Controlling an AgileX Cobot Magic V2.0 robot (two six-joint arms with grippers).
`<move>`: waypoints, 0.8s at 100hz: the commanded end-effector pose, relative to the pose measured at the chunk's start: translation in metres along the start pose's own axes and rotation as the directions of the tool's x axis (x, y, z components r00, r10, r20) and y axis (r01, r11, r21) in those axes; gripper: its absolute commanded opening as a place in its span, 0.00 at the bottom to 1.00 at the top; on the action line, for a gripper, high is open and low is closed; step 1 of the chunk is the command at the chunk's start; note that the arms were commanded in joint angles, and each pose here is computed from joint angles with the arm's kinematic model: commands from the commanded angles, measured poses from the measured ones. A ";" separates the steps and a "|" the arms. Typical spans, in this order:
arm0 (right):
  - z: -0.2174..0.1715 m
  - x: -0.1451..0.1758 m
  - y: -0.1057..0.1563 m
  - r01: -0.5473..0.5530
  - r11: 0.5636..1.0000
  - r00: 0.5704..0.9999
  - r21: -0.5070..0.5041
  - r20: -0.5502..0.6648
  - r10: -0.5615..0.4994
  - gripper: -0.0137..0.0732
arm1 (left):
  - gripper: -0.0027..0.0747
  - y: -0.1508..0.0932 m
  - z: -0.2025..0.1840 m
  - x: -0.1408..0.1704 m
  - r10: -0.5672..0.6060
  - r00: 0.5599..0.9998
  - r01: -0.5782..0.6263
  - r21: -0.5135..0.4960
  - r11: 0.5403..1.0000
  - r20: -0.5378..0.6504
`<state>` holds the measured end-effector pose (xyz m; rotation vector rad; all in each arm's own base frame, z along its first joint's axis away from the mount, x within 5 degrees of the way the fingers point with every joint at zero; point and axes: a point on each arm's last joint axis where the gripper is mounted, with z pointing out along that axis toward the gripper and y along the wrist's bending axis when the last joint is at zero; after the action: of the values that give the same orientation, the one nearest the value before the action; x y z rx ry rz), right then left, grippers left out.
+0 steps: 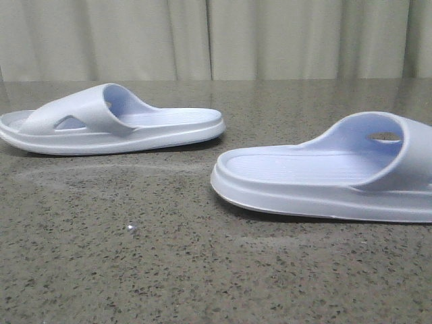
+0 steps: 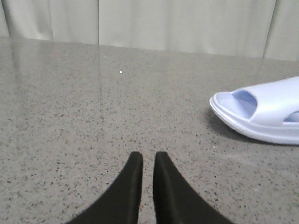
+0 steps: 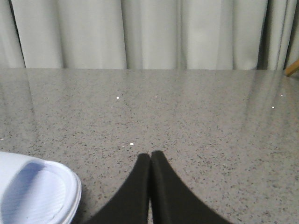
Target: Insert blue slippers together front up
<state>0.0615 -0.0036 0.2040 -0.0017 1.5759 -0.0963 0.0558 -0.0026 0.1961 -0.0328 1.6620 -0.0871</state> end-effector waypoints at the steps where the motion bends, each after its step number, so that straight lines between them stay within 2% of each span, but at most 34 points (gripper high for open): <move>1: 0.000 -0.003 -0.002 0.006 1.000 0.996 0.024 0.086 -0.008 0.07 | 0.05 0.000 -0.002 -0.009 -0.015 0.991 0.015 -0.001 1.000 0.135; 17: 0.000 -0.002 -0.002 -0.067 0.997 0.994 0.024 0.084 0.065 0.07 | 0.05 0.000 -0.003 -0.013 -0.141 0.975 0.139 0.024 0.990 0.174; 33: 0.001 -0.001 -0.003 -0.225 0.974 0.972 0.022 0.071 0.223 0.07 | 0.05 0.000 -0.003 -0.013 -0.302 0.938 0.296 0.056 0.953 0.170; 38: 0.001 -0.001 -0.003 -0.297 0.955 0.953 0.022 0.072 0.294 0.07 | 0.05 0.000 -0.003 -0.013 -0.385 0.908 0.378 0.073 0.923 0.164; 43: 0.001 0.000 -0.004 -0.376 0.926 0.925 0.022 0.072 0.374 0.07 | 0.05 -0.001 -0.003 -0.013 -0.487 0.859 0.478 0.094 0.873 0.155; 53: 0.001 0.000 -0.005 -0.541 0.841 0.839 0.020 0.073 0.539 0.07 | 0.05 0.000 -0.004 -0.015 -0.645 0.748 0.633 0.127 0.764 0.156; 56: 0.000 -0.001 -0.005 -0.571 0.821 0.819 0.016 0.073 0.569 0.07 | 0.05 0.000 -0.004 -0.016 -0.661 0.734 0.648 0.131 0.750 0.154; 68: -0.001 -0.013 0.000 -0.552 0.833 0.833 -0.023 0.036 0.553 0.07 | 0.05 -0.001 -0.006 -0.025 -0.650 0.742 0.633 0.147 0.760 0.166; 75: -0.002 -0.025 0.002 -0.487 0.872 0.872 -0.047 0.017 0.488 0.07 | 0.05 -0.003 -0.008 -0.035 -0.592 0.787 0.574 0.148 0.806 0.171; 76: -0.002 -0.026 0.002 -0.479 0.876 0.877 -0.047 0.012 0.480 0.07 | 0.05 -0.004 -0.008 -0.039 -0.564 0.807 0.546 0.146 0.825 0.174; 80: -0.001 -0.033 0.003 -0.465 0.884 0.885 -0.055 0.001 0.465 0.07 | 0.05 -0.005 -0.008 -0.046 -0.514 0.842 0.497 0.134 0.857 0.166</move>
<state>0.0605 0.0025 0.2101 0.3874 1.5693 0.3834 0.0547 -0.0065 0.2147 -0.4792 1.4821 -0.6245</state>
